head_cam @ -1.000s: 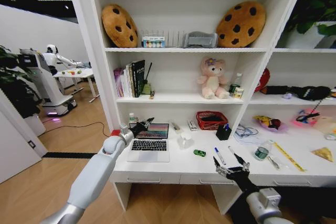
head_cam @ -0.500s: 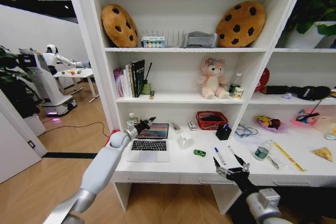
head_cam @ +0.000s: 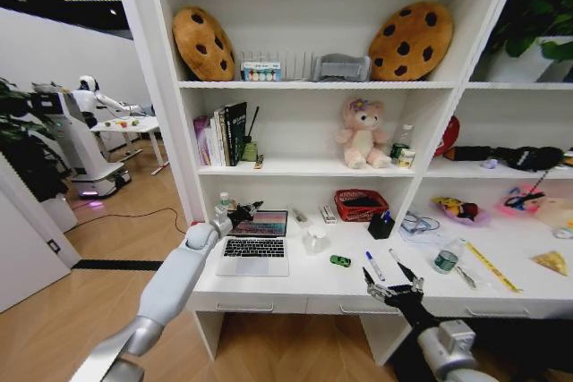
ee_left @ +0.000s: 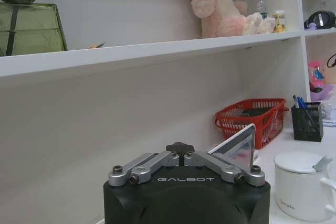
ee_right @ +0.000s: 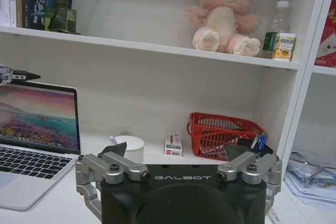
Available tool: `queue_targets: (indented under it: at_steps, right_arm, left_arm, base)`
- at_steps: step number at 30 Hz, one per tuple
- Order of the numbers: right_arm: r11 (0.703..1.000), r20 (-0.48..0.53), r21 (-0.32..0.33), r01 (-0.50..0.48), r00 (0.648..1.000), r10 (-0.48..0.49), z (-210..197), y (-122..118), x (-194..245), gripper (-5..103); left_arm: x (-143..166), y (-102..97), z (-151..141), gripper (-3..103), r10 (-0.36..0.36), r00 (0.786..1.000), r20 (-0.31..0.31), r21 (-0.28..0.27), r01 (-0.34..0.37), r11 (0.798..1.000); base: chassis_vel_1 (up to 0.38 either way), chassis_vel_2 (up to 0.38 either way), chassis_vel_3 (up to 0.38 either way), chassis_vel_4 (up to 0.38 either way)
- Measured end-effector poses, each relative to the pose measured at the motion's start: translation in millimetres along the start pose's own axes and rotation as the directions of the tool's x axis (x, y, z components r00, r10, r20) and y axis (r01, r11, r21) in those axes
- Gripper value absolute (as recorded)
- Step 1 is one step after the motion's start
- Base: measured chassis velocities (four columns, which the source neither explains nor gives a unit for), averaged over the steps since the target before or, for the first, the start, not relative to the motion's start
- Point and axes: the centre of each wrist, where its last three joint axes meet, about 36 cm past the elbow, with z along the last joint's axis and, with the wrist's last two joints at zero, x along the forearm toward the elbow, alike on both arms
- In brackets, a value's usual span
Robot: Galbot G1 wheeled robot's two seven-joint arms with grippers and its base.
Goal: Organize the objects on the table.
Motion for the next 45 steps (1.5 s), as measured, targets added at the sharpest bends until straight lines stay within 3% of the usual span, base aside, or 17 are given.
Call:
queue_targets:
  at_steps: [15, 25, 32, 34, 40, 45]
  right_arm:
    - [1.000, -0.007, 0.012, 0.013, 1.000, -0.013, 2.9, 1.6, -0.8, 100]
    - [0.999, -0.023, 0.022, 0.028, 0.999, -0.028, 14.5, 7.3, -5.9, 100]
    - [0.999, -0.027, 0.020, 0.034, 0.999, -0.033, 17.0, 9.1, -7.9, 100]
    - [0.999, -0.032, 0.015, 0.039, 0.999, -0.039, 20.5, 10.5, -9.7, 100]
    - [0.999, -0.032, 0.019, 0.033, 0.999, -0.032, 22.2, 6.8, -9.4, 100]
    - [0.999, -0.029, 0.020, 0.031, 0.999, -0.031, 22.1, 6.4, -9.5, 100]
  left_arm:
    - [30.5, -9.0, 10.1, 0, 0.054, 0.998, -0.014, -0.021, -0.054, 0.998]
    - [59.8, -8.6, 1.5, 0, 0.033, 0.999, 0.017, -0.031, -0.032, 0.999]
    - [61.7, -4.0, -0.6, 0, 0.010, 0.999, 0.030, -0.021, -0.010, 1.000]
    - [48.2, 9.5, -1.0, 0, -0.032, 0.999, 0.034, 0.009, 0.032, 0.999]
    - [21.2, 2.0, 6.7, 0, -0.008, 1.000, 0.007, 0.022, 0.008, 1.000]
    - [25.6, 0.7, 10.4, 0, 0.001, 1.000, -0.012, 0.012, -0.001, 1.000]
  base:
    - [0.000, 0.000, 0.000, 0.000]
    - [0.000, 0.000, 0.000, 0.000]
    - [0.000, 0.000, 0.000, 0.000]
    - [0.000, 0.000, 0.000, 0.000]
    - [0.000, 0.000, 0.000, 0.000]
    - [0.000, 0.000, 0.000, 0.000]
